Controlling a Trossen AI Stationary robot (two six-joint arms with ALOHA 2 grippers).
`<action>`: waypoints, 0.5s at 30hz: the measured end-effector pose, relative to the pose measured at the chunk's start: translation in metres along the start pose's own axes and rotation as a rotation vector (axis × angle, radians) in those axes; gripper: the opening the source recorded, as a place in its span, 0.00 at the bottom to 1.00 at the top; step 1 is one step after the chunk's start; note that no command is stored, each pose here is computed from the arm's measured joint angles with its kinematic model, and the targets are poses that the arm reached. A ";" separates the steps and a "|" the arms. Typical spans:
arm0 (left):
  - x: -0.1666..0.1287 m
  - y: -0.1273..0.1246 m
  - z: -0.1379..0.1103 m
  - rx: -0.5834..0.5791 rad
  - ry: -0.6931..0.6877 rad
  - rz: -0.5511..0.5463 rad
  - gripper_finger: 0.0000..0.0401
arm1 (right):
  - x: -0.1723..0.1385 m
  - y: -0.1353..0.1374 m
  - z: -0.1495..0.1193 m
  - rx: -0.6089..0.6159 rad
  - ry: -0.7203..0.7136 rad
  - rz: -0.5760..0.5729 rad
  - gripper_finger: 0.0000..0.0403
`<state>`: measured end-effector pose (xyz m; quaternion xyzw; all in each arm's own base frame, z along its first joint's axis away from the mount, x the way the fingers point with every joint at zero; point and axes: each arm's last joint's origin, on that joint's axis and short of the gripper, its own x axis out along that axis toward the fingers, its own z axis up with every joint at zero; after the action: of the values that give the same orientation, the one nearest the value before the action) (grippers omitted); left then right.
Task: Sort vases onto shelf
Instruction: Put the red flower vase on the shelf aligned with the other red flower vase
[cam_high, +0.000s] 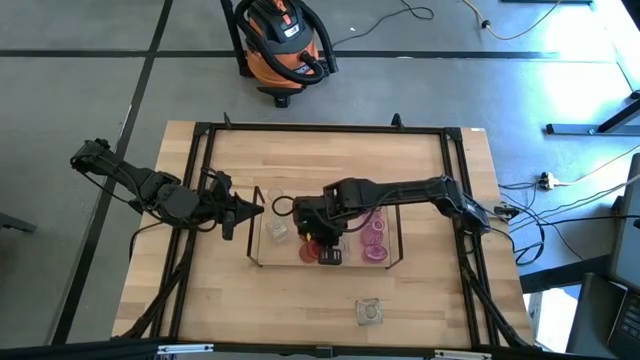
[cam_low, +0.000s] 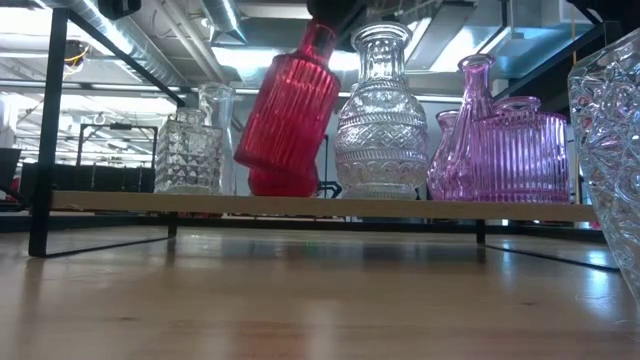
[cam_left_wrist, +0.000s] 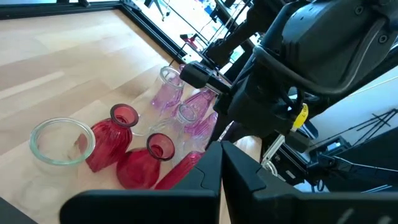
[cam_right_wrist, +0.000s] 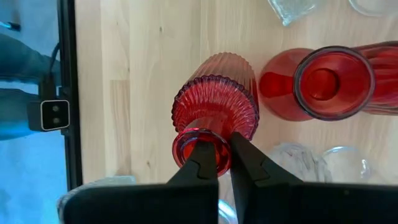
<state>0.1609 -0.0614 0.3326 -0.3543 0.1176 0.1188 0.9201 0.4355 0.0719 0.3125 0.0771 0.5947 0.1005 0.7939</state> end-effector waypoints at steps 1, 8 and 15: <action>0.000 0.000 0.000 0.000 0.000 0.000 0.00 | 0.000 0.000 0.000 0.000 0.001 0.005 0.00; 0.000 0.000 0.000 0.000 -0.003 0.002 0.00 | 0.003 0.000 0.000 -0.004 0.009 0.018 0.00; 0.000 0.000 0.000 0.000 0.001 -0.001 0.00 | 0.007 0.000 0.002 -0.005 0.011 0.035 0.05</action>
<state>0.1609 -0.0615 0.3326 -0.3546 0.1178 0.1184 0.9200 0.4390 0.0735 0.3068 0.0853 0.5973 0.1163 0.7889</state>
